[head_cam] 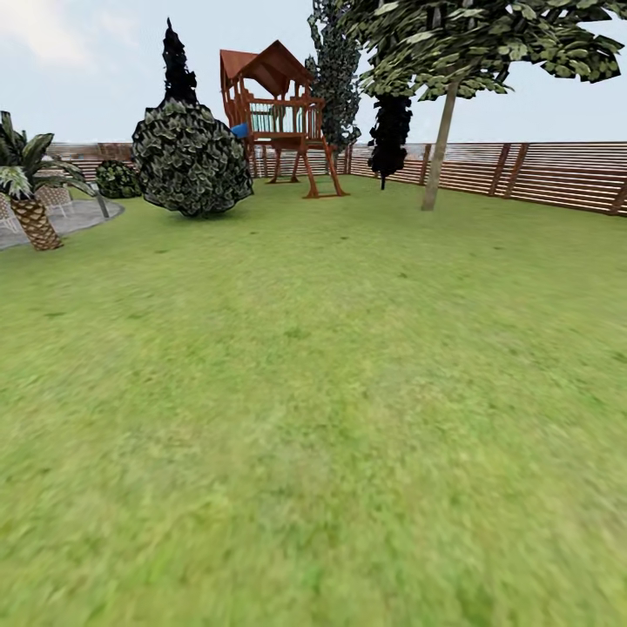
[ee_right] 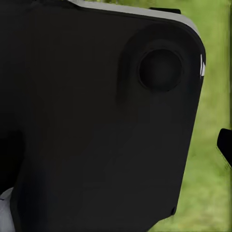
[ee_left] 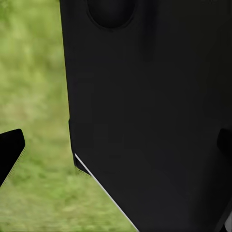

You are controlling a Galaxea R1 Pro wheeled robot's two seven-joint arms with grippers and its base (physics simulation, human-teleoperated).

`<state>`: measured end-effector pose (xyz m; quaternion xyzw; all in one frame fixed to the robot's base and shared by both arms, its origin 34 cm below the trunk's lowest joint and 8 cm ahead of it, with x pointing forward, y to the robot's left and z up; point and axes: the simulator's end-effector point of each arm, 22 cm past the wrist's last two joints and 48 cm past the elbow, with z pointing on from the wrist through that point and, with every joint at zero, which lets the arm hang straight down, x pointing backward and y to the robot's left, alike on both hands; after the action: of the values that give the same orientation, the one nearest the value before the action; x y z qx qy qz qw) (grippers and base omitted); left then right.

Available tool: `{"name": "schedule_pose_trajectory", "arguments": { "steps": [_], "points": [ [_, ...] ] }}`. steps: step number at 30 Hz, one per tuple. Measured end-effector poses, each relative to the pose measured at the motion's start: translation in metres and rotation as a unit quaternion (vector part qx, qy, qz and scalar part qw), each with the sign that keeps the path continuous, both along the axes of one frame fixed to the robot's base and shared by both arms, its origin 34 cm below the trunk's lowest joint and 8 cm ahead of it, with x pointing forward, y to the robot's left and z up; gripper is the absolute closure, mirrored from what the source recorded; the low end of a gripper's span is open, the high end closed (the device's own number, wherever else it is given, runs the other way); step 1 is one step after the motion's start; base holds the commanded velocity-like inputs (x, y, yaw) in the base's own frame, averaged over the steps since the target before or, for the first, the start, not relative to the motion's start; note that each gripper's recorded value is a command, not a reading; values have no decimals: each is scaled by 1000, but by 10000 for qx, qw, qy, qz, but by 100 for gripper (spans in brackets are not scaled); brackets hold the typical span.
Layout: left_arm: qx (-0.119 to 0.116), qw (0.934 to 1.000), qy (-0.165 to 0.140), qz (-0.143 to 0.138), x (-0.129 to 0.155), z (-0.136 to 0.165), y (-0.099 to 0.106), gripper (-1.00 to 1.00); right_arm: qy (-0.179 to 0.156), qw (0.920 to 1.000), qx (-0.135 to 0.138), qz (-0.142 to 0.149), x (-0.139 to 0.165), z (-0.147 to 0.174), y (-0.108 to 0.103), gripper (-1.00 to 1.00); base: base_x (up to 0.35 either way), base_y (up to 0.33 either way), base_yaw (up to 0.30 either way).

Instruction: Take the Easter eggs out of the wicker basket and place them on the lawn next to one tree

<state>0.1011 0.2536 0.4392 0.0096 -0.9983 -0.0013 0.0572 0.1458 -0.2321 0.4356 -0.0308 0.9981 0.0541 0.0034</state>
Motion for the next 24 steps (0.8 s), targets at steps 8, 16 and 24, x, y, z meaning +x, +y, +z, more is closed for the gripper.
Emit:
{"name": "schedule_pose_trajectory", "arguments": {
  "steps": [8, 16, 24],
  "points": [
    [7, 10000, 1, -1, 0, 0, 1, -100, -9, 10000, 4, 4, 1, 0, 0, -100, 320, 0, 0],
    [-1, 10000, -1, 1, 0, 0, 0, -100, -16, 10000, 10, 33, 1, 0, 1, -100, 320, 0, 0],
    [2, 10000, 0, 0, 0, 0, 0, -100, -17, 10000, 7, 42, 1, 0, 0, -100, 320, 0, 0]
  ]
}}
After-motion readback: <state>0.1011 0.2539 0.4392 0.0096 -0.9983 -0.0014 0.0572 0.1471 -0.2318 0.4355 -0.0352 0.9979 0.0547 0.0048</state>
